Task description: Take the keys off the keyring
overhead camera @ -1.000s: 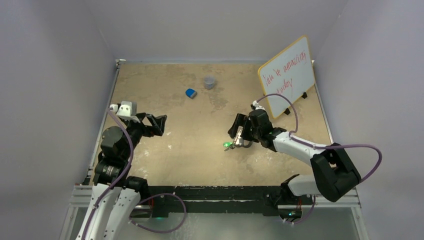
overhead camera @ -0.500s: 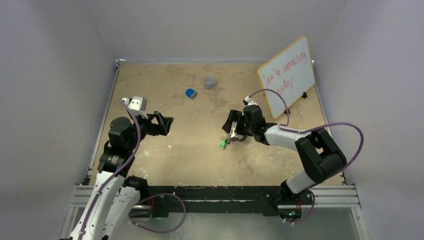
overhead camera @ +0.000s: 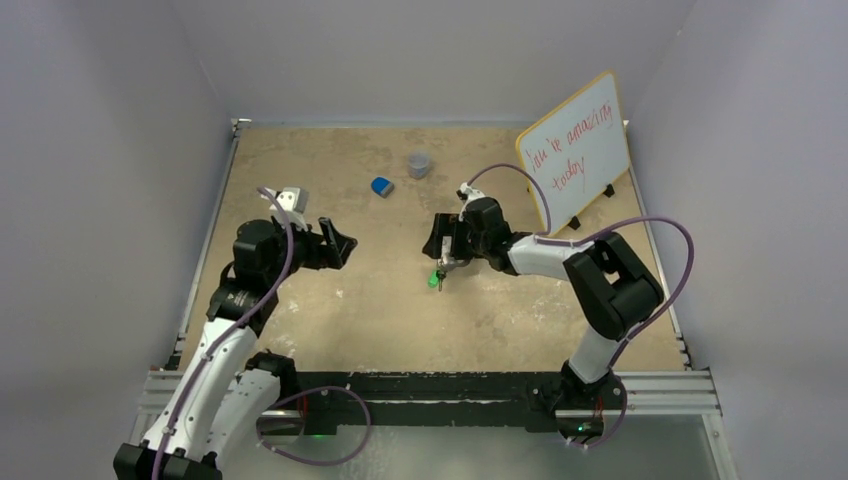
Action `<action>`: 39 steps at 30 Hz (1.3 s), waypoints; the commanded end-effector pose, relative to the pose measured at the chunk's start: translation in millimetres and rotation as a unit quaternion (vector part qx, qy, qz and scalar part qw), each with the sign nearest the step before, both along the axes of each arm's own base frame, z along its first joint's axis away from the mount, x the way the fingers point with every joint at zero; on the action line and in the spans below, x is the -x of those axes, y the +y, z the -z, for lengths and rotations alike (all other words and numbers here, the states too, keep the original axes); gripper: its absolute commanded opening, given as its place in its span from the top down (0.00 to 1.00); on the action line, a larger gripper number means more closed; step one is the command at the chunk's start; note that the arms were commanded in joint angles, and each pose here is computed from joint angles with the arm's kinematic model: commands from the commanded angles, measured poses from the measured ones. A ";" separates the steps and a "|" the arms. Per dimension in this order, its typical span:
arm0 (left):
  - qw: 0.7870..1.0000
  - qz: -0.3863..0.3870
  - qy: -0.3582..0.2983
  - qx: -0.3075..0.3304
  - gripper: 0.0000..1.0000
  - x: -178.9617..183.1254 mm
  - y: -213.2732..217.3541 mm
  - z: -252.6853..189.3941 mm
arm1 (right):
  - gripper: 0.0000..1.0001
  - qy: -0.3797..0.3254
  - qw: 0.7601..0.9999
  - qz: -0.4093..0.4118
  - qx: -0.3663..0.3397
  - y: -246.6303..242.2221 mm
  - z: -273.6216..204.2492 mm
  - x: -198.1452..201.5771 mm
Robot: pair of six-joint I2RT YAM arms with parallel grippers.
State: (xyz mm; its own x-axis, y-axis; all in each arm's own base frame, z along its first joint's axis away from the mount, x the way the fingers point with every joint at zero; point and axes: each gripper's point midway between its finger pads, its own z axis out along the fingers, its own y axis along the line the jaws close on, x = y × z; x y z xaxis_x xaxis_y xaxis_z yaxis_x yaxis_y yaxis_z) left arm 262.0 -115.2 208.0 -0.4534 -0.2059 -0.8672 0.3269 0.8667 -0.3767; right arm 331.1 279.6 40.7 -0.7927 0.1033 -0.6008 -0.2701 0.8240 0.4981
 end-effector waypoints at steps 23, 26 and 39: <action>0.987 0.124 0.090 -0.041 0.20 3.8 -175.6 83.9 | 0.01 0.055 0.997 0.054 0.001 -82.1 28.2 30.6; 0.986 0.122 0.097 -0.060 0.20 3.2 -181.4 97.3 | 0.01 0.023 0.998 0.051 0.009 -85.4 17.4 25.6; 0.978 0.167 0.062 -0.113 0.28 -21.9 -215.6 119.6 | 0.01 -0.020 0.998 0.054 -0.018 -84.4 -18.2 26.1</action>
State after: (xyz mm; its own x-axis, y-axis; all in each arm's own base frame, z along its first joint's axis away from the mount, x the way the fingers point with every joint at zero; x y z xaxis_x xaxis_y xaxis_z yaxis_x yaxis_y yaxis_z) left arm 262.4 -301.8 59.7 -0.6778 0.1601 -0.7176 0.4766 0.8389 -0.2630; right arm 308.4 199.2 55.7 -0.7597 0.2036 -0.6176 -0.2086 0.8232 0.5280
